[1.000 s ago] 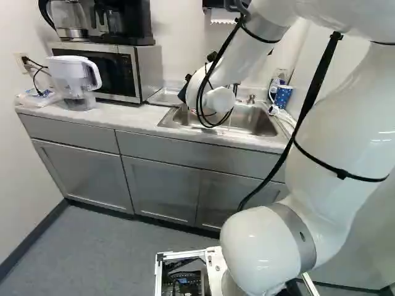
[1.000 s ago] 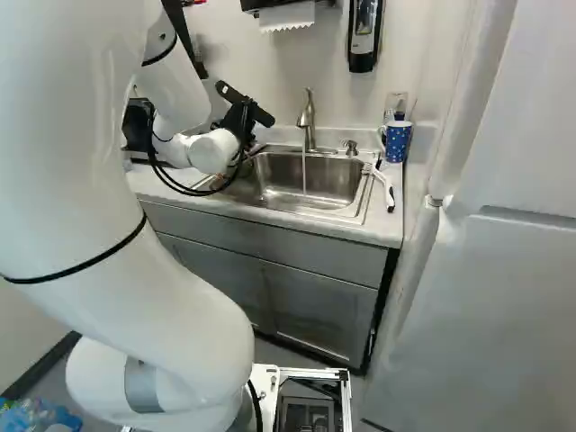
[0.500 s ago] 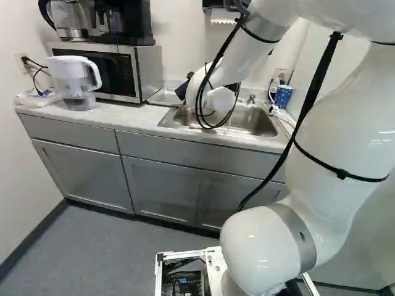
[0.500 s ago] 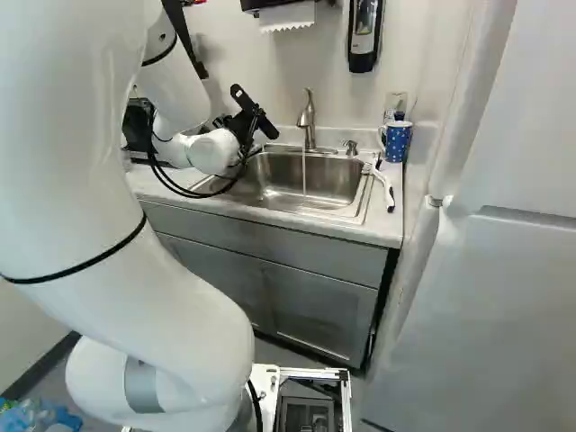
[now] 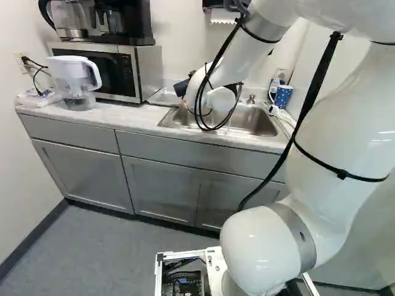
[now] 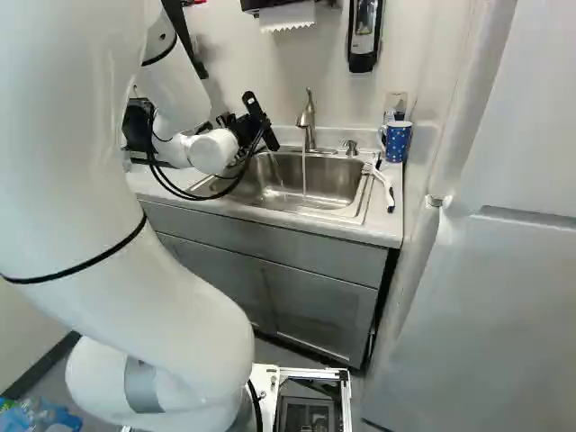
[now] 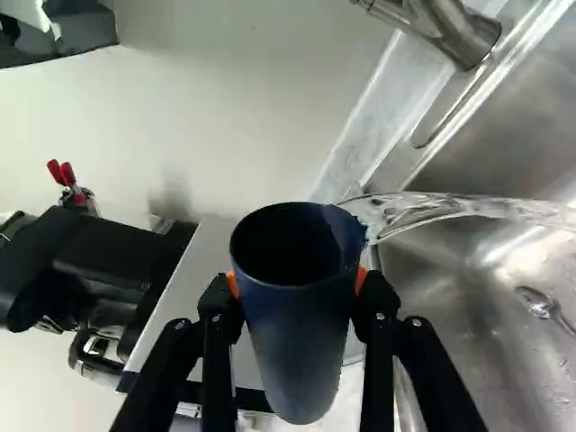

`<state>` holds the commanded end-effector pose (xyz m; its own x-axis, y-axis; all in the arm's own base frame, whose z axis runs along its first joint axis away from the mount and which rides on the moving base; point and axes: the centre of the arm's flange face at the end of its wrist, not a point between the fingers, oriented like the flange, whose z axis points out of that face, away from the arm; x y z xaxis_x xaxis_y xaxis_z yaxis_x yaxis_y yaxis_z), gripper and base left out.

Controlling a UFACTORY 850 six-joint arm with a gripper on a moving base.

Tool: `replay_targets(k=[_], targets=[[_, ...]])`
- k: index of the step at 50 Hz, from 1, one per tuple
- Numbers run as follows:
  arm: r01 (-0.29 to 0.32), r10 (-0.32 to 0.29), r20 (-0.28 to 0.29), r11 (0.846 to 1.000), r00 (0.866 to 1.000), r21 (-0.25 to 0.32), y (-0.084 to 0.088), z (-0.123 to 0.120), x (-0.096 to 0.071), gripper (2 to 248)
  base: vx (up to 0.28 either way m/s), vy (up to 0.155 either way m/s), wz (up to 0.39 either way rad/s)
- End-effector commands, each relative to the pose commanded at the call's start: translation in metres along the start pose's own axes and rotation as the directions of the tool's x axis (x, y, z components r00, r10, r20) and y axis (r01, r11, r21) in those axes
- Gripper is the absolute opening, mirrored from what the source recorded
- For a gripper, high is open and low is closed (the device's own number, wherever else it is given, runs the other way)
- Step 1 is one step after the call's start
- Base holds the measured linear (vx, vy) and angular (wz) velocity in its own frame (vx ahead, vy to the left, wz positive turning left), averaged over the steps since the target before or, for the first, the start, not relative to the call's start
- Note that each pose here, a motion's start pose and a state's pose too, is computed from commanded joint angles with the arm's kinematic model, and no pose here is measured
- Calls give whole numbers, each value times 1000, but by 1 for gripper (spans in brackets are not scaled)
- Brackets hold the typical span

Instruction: Rinse the cup and place it in the tray

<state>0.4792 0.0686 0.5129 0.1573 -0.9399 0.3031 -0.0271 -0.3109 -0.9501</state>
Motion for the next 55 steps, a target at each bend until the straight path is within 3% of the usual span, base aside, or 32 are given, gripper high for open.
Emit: replay_targets(k=[13, 27, 41, 55], targets=[[-136, 136, 0, 991, 991, 0, 0, 0, 0, 126, 0, 0, 0], [-280, 280, 0, 960, 960, 0, 0, 0, 0, 126, 0, 0, 0], [-418, 418, 0, 908, 908, 0, 0, 0, 0, 126, 0, 0, 0], [-547, 547, 0, 837, 837, 0, 0, 0, 0, 126, 0, 0, 0]])
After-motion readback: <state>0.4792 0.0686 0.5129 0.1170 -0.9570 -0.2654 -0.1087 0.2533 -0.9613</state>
